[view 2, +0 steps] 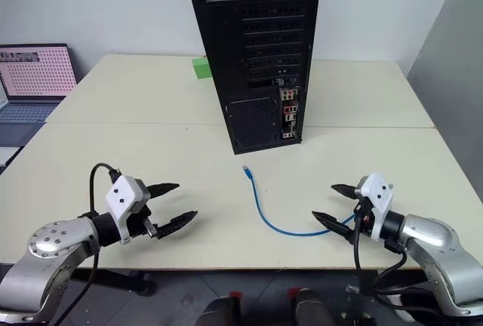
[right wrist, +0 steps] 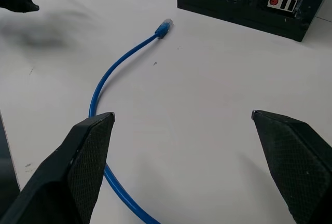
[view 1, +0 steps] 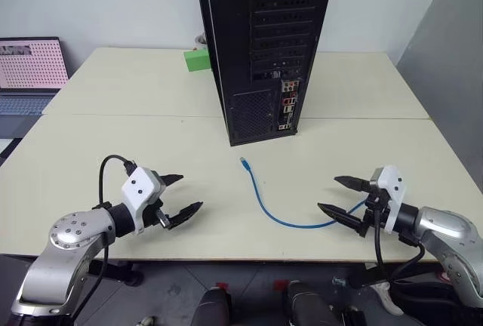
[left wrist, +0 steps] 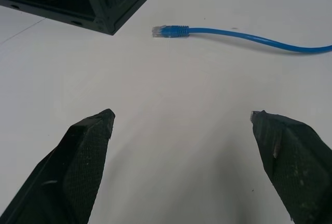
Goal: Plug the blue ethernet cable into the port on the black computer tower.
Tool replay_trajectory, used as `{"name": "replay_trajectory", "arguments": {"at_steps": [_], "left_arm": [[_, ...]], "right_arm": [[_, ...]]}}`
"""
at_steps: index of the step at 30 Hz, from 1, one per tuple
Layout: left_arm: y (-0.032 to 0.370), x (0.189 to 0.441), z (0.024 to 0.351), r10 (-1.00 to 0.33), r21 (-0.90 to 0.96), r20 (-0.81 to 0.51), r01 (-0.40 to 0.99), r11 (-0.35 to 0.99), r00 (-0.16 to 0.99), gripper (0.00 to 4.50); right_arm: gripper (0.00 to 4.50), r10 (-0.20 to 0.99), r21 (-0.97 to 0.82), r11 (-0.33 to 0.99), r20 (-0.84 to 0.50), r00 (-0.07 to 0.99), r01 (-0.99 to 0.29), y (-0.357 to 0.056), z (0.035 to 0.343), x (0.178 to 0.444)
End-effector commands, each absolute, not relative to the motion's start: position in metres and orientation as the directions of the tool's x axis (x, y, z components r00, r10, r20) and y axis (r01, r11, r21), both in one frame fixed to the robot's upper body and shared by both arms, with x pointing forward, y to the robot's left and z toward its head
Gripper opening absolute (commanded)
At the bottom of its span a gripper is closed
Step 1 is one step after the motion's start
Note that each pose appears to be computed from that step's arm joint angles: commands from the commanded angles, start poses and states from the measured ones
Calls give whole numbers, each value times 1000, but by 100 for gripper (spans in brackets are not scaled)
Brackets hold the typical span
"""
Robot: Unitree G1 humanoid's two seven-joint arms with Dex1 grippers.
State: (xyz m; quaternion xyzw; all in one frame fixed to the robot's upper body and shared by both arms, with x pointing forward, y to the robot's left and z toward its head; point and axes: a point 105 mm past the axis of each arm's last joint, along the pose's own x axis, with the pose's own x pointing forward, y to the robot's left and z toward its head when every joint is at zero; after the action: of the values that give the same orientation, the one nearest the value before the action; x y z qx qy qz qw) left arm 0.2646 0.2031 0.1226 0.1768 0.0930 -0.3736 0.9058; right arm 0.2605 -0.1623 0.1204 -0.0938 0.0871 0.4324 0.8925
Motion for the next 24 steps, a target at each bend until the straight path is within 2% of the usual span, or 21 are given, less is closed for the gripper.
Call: {"name": "replay_trajectory", "arguments": {"at_steps": [1, 14, 19, 24], "left_arm": [[194, 260, 134, -684, 282, -264, 732, 620, 680, 448], [190, 259, 126, -684, 286, -293, 744, 604, 668, 448], [188, 262, 124, -685, 287, -296, 746, 601, 665, 448], [187, 272, 126, -687, 286, -268, 737, 612, 675, 448]], "right_arm": [[450, 767, -123, 595, -209, 607, -794, -160, 127, 260], [450, 793, -127, 568, -178, 582, -813, -138, 137, 265], [450, 793, -134, 573, -160, 589, -808, -110, 136, 285], [450, 792, -112, 581, -153, 592, -806, -65, 130, 309]]}}
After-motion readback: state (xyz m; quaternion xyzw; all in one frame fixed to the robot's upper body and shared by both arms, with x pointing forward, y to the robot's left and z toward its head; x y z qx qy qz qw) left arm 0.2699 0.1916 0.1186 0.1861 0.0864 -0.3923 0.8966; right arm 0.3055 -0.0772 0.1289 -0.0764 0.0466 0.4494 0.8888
